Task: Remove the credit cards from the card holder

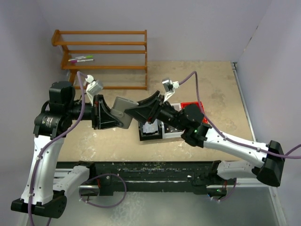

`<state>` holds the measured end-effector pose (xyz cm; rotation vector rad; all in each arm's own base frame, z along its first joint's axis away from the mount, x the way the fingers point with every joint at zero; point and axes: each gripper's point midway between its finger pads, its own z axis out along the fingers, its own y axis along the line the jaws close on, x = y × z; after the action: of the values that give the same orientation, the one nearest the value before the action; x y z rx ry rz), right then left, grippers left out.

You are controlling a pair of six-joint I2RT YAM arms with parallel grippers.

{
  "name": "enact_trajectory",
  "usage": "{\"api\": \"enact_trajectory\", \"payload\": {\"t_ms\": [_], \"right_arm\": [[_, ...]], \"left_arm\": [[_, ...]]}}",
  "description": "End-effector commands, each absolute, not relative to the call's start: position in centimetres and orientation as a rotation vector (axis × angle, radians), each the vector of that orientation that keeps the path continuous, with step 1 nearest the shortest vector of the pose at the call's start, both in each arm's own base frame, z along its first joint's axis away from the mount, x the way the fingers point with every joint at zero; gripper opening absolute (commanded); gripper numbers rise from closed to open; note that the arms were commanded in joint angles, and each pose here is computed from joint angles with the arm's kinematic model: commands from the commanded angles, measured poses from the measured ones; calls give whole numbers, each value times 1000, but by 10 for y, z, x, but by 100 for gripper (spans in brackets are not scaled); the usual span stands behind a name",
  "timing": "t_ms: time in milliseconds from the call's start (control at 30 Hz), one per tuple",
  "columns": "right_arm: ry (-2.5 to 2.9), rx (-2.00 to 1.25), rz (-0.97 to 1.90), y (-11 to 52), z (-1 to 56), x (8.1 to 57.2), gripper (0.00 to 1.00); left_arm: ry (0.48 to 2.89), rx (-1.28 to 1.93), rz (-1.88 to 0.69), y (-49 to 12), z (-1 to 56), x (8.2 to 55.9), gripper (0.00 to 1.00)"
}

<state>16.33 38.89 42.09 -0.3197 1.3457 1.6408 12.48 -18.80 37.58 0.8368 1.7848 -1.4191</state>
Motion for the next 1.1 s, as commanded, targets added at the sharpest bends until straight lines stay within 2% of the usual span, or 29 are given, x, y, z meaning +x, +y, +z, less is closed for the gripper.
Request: {"api": "enact_trajectory", "payload": {"t_ms": [0, 33, 100, 200, 400, 533, 567, 600, 667, 700, 733, 767, 800, 900, 1067], "right_arm": [[1329, -304, 1543, 365, 435, 178, 69], [1316, -368, 1548, 364, 446, 175, 76], [1337, -497, 1584, 368, 445, 171, 79], [1378, -680, 1668, 375, 444, 157, 68], [1408, -841, 1710, 387, 447, 147, 53], [1461, -880, 1666, 390, 445, 151, 26], [1478, -868, 1639, 389, 445, 154, 19], [1501, -819, 1589, 388, 446, 163, 11], [1581, -652, 1450, 380, 445, 191, 0], [1638, -543, 1361, 372, 442, 208, 0], [1660, -450, 1265, 363, 442, 226, 0], [1684, -385, 1195, 356, 440, 237, 0], [1718, -323, 1151, 351, 436, 243, 0], [1776, -216, 1058, 348, 423, 250, 0], [1851, -147, 933, 369, 403, 244, 0]], "left_arm": [[1695, 908, -1438, -189, 389, 120, 0], [1696, 921, -1479, -190, 389, 115, 0], [1685, 951, -1562, -190, 392, 106, 0], [1661, 980, -1647, -190, 398, 98, 0], [1662, 992, -1638, -190, 398, 98, 0], [1699, 994, -1523, -189, 391, 109, 0], [1714, 991, -1478, -188, 389, 114, 5], [1730, 989, -1410, -186, 387, 120, 17], [1792, 954, -1200, -178, 377, 145, 65], [1821, 919, -1081, -171, 374, 161, 80], [1836, 893, -964, -164, 373, 175, 90], [1842, 874, -861, -156, 371, 186, 96], [1840, 849, -749, -146, 371, 199, 99], [1781, 837, -596, -134, 376, 215, 100], [1776, 863, -596, -136, 366, 220, 97]]}}
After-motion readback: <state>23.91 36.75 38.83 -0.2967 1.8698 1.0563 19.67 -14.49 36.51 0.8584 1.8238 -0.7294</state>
